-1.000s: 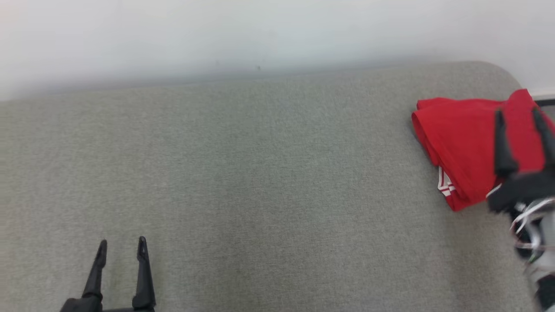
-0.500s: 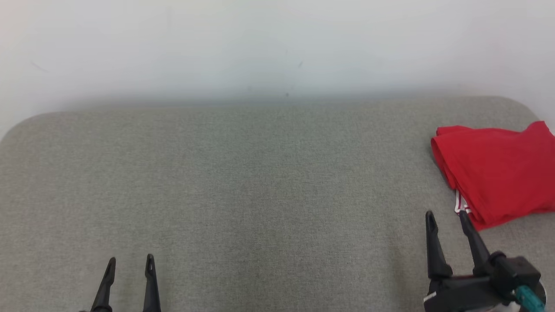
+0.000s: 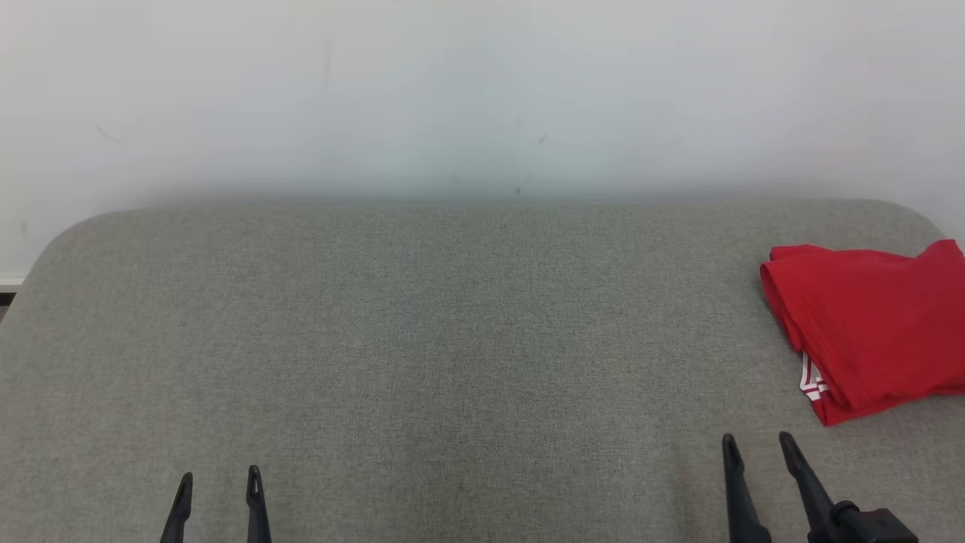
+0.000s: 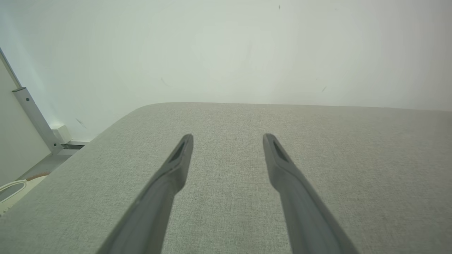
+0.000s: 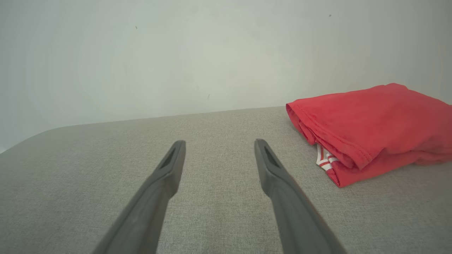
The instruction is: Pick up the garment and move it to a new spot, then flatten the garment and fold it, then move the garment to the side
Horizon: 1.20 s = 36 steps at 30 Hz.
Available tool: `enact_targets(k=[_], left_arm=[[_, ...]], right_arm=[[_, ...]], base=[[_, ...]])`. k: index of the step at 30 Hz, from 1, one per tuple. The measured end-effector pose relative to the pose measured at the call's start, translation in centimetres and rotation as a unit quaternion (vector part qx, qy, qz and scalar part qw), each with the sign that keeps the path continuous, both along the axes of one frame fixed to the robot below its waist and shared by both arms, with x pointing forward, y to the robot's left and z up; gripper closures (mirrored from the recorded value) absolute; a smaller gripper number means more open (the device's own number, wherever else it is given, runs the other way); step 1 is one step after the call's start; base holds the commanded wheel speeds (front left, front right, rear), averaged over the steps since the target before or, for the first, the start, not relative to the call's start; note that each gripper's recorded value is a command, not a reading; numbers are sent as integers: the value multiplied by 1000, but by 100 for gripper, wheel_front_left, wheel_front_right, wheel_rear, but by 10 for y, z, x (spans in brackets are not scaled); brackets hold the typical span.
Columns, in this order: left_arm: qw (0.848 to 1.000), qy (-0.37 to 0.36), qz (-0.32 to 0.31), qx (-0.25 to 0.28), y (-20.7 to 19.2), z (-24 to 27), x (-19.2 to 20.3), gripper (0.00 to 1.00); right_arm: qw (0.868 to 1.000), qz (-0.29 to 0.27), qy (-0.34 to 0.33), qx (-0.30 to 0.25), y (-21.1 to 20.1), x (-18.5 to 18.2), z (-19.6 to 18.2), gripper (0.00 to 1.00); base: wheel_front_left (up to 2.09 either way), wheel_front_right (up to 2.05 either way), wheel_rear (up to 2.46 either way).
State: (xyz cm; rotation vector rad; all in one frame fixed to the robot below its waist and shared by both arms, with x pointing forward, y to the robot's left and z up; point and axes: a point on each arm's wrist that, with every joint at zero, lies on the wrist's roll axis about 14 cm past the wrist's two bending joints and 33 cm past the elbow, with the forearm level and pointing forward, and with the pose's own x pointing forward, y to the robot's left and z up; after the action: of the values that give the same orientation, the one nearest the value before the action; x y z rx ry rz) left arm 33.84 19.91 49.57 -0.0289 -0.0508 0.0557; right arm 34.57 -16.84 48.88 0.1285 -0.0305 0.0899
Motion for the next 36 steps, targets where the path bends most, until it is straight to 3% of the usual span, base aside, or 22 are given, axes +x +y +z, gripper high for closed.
enact_targets(k=[36], left_arm=[[1000, 10, 16, -5, -1, -6, -2, 0]], right_arm=[[1000, 3, 16, 12, 3, -5, -10, 0]], base=[[0, 0, 0]])
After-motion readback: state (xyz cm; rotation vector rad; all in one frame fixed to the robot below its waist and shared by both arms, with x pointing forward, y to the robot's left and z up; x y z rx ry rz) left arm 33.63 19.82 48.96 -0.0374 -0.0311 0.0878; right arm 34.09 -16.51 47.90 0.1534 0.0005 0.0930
